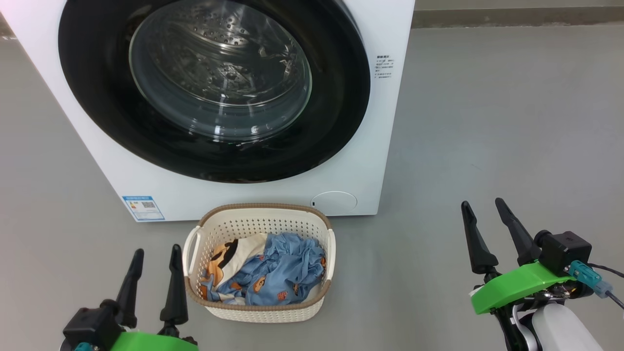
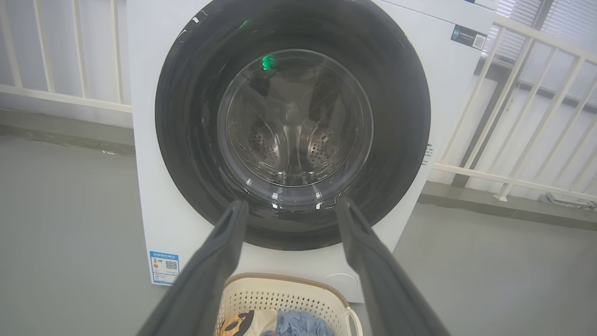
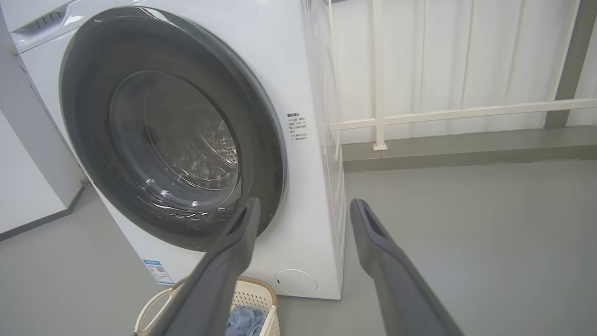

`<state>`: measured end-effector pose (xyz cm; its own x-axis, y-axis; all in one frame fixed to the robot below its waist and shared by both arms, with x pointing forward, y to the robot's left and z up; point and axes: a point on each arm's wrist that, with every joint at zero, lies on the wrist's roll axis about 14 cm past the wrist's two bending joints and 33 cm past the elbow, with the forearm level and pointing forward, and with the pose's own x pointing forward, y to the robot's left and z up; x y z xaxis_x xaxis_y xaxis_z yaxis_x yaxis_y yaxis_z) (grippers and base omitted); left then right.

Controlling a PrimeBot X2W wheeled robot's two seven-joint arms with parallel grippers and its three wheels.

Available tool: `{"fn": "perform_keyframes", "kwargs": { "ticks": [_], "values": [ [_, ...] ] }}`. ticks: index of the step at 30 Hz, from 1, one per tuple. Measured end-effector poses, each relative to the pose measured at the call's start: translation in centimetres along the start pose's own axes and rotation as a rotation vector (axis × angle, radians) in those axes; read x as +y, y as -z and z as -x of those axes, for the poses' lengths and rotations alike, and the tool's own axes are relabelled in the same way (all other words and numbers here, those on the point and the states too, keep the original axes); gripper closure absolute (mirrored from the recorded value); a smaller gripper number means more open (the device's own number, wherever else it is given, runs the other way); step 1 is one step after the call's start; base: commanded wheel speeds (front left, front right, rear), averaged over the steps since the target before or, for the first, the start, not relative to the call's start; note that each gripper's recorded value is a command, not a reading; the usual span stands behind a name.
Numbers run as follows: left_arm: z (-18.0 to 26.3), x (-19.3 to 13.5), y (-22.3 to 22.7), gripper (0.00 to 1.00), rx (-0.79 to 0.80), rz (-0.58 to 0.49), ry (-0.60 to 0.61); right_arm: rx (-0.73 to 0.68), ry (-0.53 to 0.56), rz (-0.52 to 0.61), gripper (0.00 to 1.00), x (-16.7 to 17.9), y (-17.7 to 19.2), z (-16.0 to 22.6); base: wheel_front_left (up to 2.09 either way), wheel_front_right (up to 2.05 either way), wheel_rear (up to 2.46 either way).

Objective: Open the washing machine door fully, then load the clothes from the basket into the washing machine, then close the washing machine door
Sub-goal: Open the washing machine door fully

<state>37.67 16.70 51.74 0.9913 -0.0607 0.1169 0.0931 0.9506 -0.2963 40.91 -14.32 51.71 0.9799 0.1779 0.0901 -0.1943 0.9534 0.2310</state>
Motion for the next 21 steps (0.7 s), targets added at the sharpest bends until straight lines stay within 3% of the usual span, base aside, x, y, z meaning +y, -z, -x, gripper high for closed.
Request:
{"fn": "perform_keyframes", "kwargs": {
  "ticks": [21],
  "values": [
    [-0.08, 0.23, 0.74, 0.00, 0.021, 0.003, -0.008, 0.014, -0.009, -0.006, 0.00, 0.04, 0.44, -0.99, 0.00, 0.00, 0.00]
  ]
}}
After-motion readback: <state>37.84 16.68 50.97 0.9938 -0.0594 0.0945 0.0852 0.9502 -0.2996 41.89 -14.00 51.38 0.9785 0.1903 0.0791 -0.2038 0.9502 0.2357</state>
